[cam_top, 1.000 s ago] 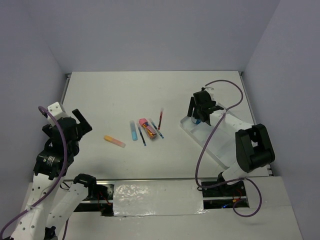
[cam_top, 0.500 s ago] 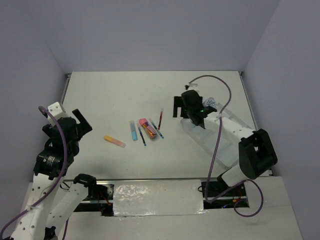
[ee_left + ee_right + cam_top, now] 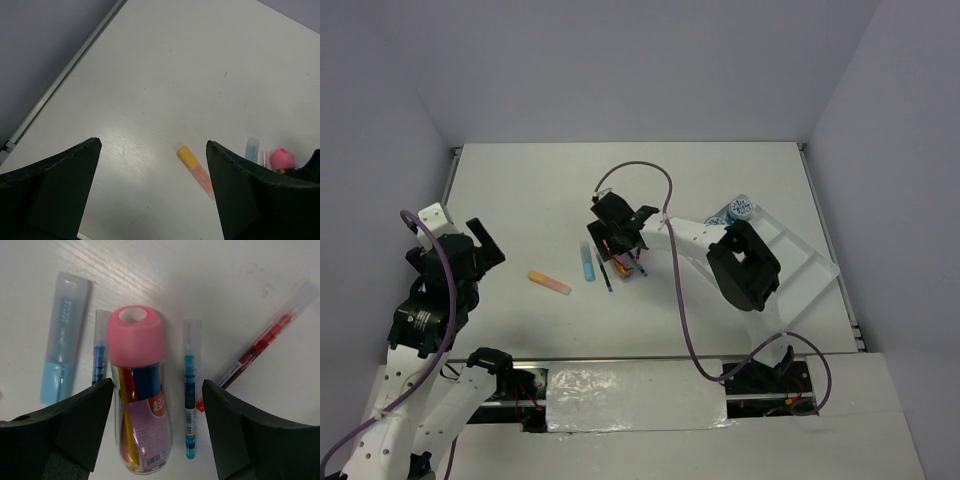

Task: Sort the stationery into containers
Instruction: Pick up the stationery from the center of the board.

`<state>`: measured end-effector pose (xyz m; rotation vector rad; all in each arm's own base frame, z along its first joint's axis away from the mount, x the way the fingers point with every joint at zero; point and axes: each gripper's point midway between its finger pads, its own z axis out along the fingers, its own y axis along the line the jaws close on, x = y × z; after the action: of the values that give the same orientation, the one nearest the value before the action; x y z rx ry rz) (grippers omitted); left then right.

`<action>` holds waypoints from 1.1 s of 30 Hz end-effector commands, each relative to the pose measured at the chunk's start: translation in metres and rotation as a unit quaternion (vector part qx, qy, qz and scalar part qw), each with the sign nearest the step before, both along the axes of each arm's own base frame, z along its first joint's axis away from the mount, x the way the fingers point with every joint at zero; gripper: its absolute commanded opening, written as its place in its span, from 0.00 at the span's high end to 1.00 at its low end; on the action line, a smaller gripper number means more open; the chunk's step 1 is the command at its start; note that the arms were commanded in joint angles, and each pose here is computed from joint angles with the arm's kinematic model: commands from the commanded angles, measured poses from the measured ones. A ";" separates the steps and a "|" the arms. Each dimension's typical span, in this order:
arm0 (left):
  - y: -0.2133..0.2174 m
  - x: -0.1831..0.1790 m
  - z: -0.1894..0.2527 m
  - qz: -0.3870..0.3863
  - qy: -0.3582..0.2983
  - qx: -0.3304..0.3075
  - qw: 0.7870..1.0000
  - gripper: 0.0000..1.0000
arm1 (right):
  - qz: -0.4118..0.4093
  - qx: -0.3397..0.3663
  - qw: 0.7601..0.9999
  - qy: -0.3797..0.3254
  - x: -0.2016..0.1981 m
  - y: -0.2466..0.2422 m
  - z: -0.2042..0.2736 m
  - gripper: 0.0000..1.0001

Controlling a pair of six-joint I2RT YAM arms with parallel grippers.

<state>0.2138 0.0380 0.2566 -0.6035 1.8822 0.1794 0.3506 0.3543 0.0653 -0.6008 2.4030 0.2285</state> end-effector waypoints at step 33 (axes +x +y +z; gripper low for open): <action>-0.004 0.008 0.007 -0.013 -0.017 0.002 1.000 0.01 | 0.034 0.128 0.990 -0.043 -0.031 0.023 0.079 0.77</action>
<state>0.2163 0.0350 0.2581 -0.5938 1.8786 0.1593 0.3108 0.3571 0.0441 -0.6746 2.4606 0.2818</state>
